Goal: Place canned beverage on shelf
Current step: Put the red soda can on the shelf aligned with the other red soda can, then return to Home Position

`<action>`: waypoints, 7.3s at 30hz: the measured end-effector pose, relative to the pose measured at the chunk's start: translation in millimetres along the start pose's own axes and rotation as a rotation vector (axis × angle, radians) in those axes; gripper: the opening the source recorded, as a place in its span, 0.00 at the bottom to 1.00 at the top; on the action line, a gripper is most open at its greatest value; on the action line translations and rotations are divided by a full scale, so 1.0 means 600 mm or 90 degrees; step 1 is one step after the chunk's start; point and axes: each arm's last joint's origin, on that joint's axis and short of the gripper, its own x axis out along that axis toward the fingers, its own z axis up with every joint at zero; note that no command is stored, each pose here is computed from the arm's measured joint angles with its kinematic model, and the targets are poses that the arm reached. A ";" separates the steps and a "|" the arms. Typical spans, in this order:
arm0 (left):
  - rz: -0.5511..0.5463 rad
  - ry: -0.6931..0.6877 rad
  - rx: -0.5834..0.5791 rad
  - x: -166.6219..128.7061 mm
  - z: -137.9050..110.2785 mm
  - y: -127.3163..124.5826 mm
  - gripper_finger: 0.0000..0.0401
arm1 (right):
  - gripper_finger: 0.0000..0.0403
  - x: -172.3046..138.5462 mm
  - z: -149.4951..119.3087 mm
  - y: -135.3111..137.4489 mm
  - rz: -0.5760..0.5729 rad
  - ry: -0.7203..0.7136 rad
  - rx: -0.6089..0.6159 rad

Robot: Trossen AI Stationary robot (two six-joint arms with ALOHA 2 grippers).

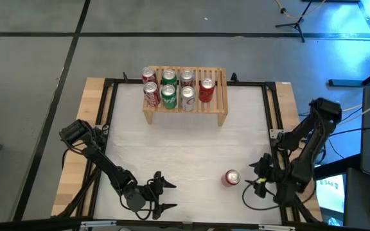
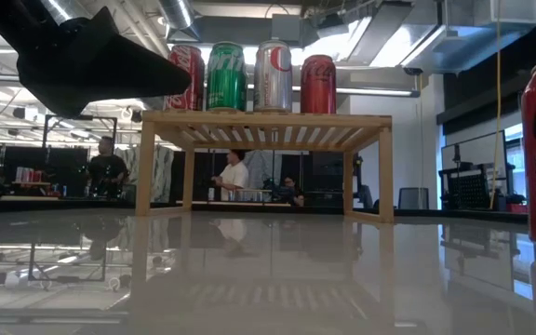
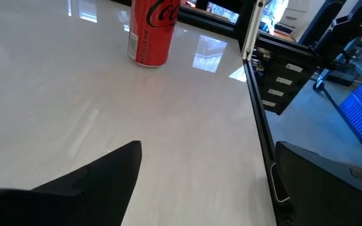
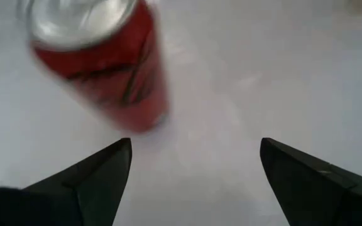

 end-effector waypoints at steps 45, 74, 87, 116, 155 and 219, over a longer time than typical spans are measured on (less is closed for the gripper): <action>-0.002 0.003 -0.003 0.001 0.001 0.001 0.88 | 0.94 0.051 -0.013 0.031 0.134 -0.230 -0.146; 0.005 0.000 -0.009 0.006 0.004 0.006 0.88 | 0.71 0.078 0.111 0.079 0.015 -0.303 -0.248; 0.018 -0.004 0.012 0.014 0.010 0.014 0.88 | 0.71 0.027 0.350 0.016 -0.169 -0.302 -0.276; 0.081 -0.001 0.056 0.045 0.030 0.057 0.88 | 0.71 0.091 0.497 -0.215 -0.176 -0.269 -0.097; 0.077 0.007 0.051 0.050 0.033 0.063 0.88 | 0.84 0.106 0.511 -0.236 -0.190 -0.263 -0.099; -0.002 0.095 0.214 0.063 0.095 0.168 0.08 | 0.03 0.034 0.217 -0.151 0.168 -0.322 -0.139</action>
